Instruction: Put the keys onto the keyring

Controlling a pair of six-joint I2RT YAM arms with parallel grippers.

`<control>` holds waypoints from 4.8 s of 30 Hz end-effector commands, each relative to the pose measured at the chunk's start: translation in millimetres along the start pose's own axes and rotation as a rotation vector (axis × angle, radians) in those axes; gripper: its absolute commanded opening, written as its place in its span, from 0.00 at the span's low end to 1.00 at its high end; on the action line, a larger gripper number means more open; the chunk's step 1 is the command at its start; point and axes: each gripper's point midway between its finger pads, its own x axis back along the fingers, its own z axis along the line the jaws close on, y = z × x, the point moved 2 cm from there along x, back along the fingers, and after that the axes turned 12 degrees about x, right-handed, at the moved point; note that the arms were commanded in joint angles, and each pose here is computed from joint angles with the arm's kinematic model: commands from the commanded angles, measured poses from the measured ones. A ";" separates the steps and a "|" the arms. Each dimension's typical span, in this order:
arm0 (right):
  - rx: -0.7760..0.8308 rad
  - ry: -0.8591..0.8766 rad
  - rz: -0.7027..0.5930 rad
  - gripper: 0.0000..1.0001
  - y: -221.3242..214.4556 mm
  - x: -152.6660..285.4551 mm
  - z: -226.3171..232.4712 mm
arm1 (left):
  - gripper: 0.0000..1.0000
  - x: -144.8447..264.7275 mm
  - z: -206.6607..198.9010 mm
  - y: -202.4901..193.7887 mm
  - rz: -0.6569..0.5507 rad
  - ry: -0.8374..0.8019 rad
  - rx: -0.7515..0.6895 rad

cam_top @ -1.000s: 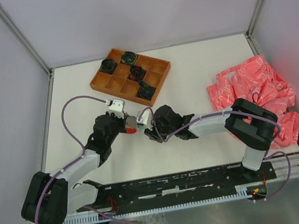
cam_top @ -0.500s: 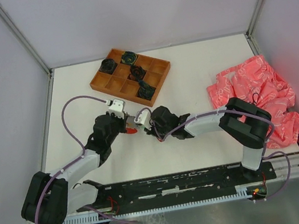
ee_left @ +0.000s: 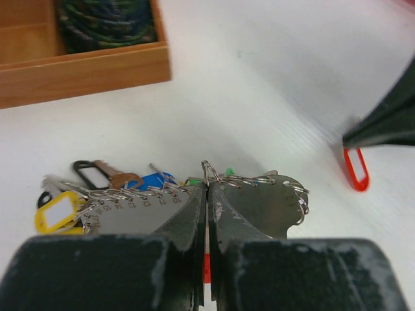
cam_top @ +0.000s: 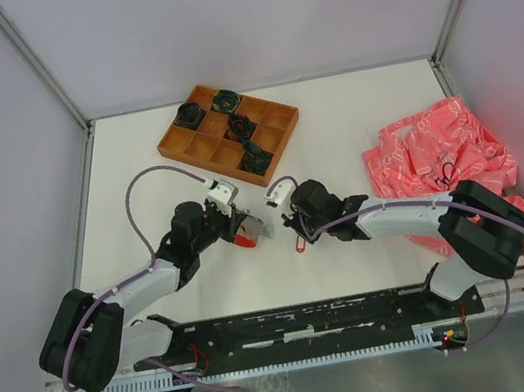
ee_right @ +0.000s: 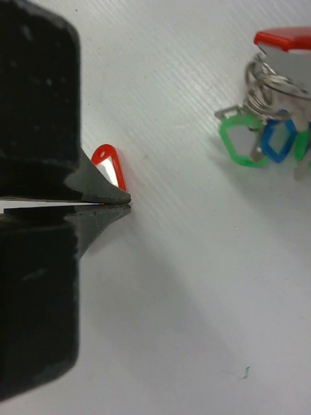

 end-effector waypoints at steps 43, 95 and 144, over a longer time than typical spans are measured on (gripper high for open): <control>-0.364 0.030 0.374 0.22 -31.4 28.6 0.3 | 0.03 -13.9 -85.1 -44.4 0.121 -0.355 -0.186; -0.309 -0.281 -0.003 0.24 -11.6 28.9 -50.4 | 0.03 -3.3 -76.7 -21.2 -0.017 -0.269 -0.174; -0.226 -0.277 0.554 0.16 -9.9 -3.9 -53.6 | 0.03 -5.1 -68.8 -20.1 -0.009 -0.211 -0.157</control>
